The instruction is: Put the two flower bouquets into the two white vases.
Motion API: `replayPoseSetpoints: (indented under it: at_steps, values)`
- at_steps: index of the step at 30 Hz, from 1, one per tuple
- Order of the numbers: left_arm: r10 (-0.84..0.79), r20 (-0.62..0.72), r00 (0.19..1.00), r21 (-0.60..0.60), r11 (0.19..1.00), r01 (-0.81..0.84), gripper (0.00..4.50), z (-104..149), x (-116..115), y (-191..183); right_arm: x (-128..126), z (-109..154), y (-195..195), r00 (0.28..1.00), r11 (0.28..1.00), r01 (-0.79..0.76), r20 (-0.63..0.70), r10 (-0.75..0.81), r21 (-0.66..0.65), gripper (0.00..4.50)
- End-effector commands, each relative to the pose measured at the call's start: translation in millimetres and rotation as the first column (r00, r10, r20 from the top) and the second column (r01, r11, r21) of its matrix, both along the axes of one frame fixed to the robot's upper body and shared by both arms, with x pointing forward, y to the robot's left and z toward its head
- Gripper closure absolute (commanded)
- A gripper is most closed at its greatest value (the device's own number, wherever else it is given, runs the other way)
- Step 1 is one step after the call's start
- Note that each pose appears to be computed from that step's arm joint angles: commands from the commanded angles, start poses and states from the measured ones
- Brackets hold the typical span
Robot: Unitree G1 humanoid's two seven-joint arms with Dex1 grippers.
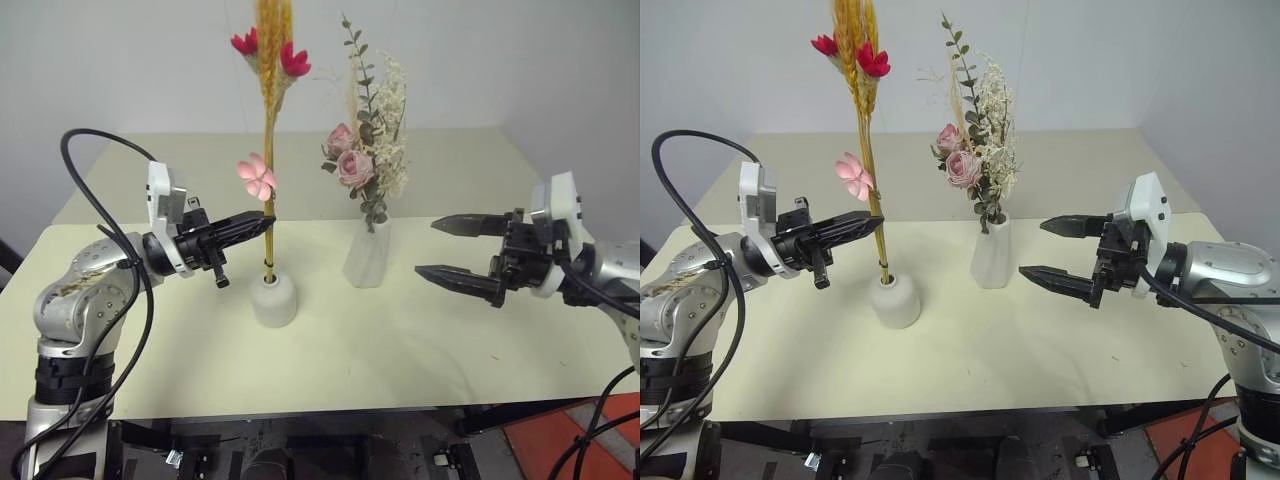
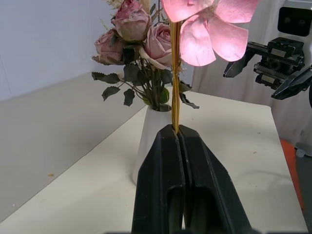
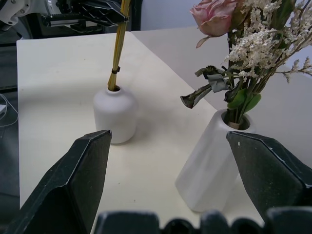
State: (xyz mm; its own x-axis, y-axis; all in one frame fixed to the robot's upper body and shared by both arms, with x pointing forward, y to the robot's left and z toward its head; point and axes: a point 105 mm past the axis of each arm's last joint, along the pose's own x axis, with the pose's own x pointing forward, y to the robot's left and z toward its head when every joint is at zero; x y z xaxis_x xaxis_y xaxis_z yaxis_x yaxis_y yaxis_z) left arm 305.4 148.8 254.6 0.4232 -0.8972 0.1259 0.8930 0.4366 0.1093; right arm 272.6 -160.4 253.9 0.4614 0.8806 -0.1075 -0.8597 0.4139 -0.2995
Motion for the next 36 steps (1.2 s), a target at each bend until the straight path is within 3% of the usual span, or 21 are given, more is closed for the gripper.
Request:
replayPoseSetpoints:
  at_steps: [1, 25, 32, 36]
  values:
    - [-0.006, 0.033, 0.999, 0.004, 1.0, 0.006, 4.47, 5, -2, -1, -5, 11, 0, 0.998, 1.0, 0.001, 0.065, -0.001, 0.0, 0.0]
    - [-0.016, -0.05, 0.999, 0.034, 0.999, 0.018, 4.47, -19, -9, -2, -7, 10, 0, 0.997, 1.0, 0.007, 0.072, -0.007, 0.001, 0.0]
    - [0.007, -0.083, 0.997, 0.089, 0.996, 0.0, 4.47, -29, -9, -1, -7, 10, 2, 0.997, 1.0, 0.002, 0.078, -0.002, -0.003, 0.0]
    - [0.031, -0.099, 0.995, 0.099, 0.995, -0.021, 3.22, -28, -5, 3, -7, 10, 2, 0.997, 1.0, 0.001, 0.079, -0.001, -0.003, 0.0]
